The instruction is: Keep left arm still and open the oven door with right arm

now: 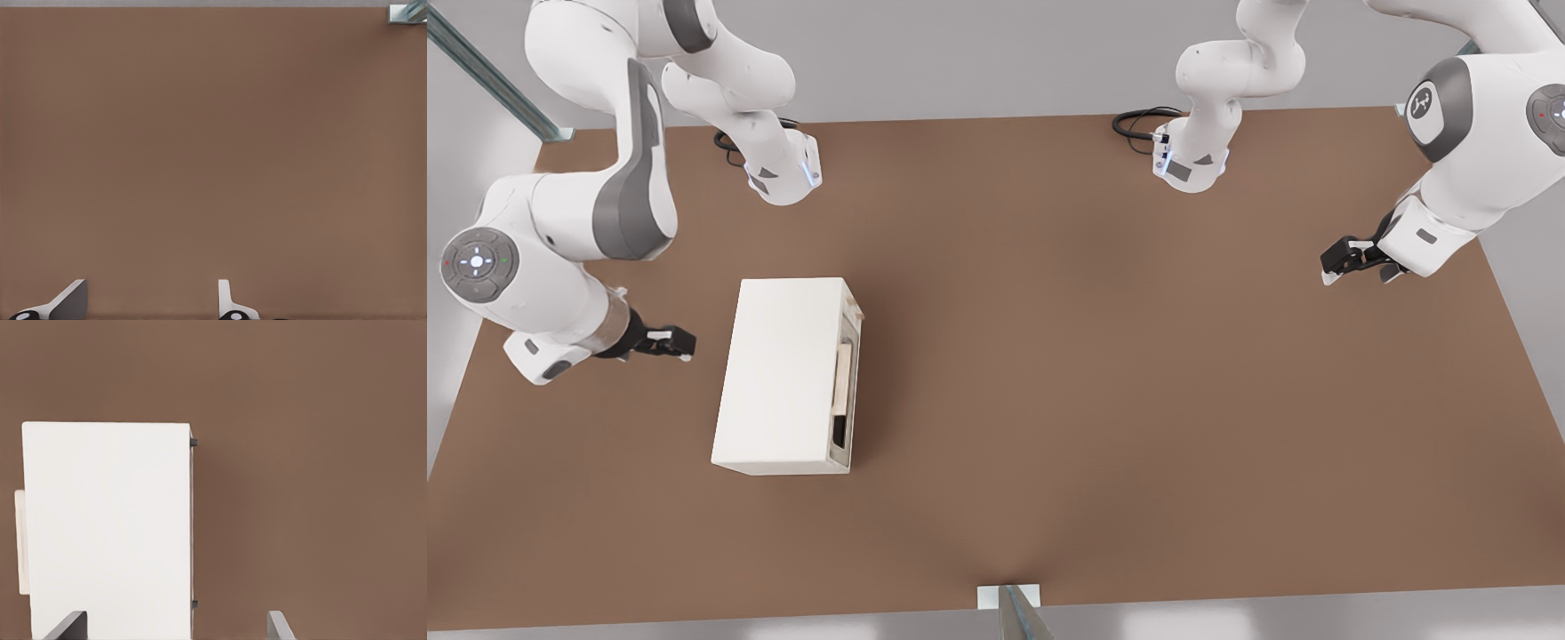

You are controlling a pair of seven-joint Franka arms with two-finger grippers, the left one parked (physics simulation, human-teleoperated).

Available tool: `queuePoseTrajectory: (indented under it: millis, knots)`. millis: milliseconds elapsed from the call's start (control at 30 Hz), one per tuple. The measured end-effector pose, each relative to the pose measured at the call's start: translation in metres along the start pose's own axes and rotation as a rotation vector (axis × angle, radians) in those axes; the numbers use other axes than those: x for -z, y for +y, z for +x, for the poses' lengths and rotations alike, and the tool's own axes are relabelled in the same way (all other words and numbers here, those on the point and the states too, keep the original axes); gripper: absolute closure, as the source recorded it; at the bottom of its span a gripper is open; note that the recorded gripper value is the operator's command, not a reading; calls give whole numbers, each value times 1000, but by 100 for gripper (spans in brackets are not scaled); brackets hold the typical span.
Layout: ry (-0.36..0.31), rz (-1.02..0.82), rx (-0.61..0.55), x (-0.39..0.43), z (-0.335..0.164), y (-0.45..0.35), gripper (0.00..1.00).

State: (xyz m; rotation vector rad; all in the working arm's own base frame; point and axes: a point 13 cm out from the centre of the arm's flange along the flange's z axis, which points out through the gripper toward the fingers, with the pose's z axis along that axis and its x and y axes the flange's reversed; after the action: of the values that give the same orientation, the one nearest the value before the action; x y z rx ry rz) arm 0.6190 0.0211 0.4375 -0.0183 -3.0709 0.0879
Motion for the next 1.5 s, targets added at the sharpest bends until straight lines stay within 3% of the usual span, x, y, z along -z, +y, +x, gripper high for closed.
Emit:
queuePoseTrajectory:
  millis: [133, 233, 267, 300, 333, 433, 567, 667, 833, 1133, 1333, 1500]
  knots:
    - [4, 3, 24, -6, -3, 2, 0]
    - [46, 22, 39, -30, -7, 3, 0]
    - [55, 78, 81, -33, -4, 23, 14]
    - [67, 151, 144, -38, 2, 59, 47]
    - [81, 230, 202, -45, 9, 92, 73]
    - [123, 436, 285, -73, 33, 160, 99]
    - [161, 585, 245, -120, 51, 198, 100]
    - [145, 618, 172, -148, 49, 219, 100]
    - [61, 640, 58, -172, 59, 261, 100]
    - [-89, 649, -166, -191, 36, 264, 100]
    - [-174, 668, -236, -192, 21, 259, 100]
    - [-200, 689, -241, -195, 16, 257, 100]
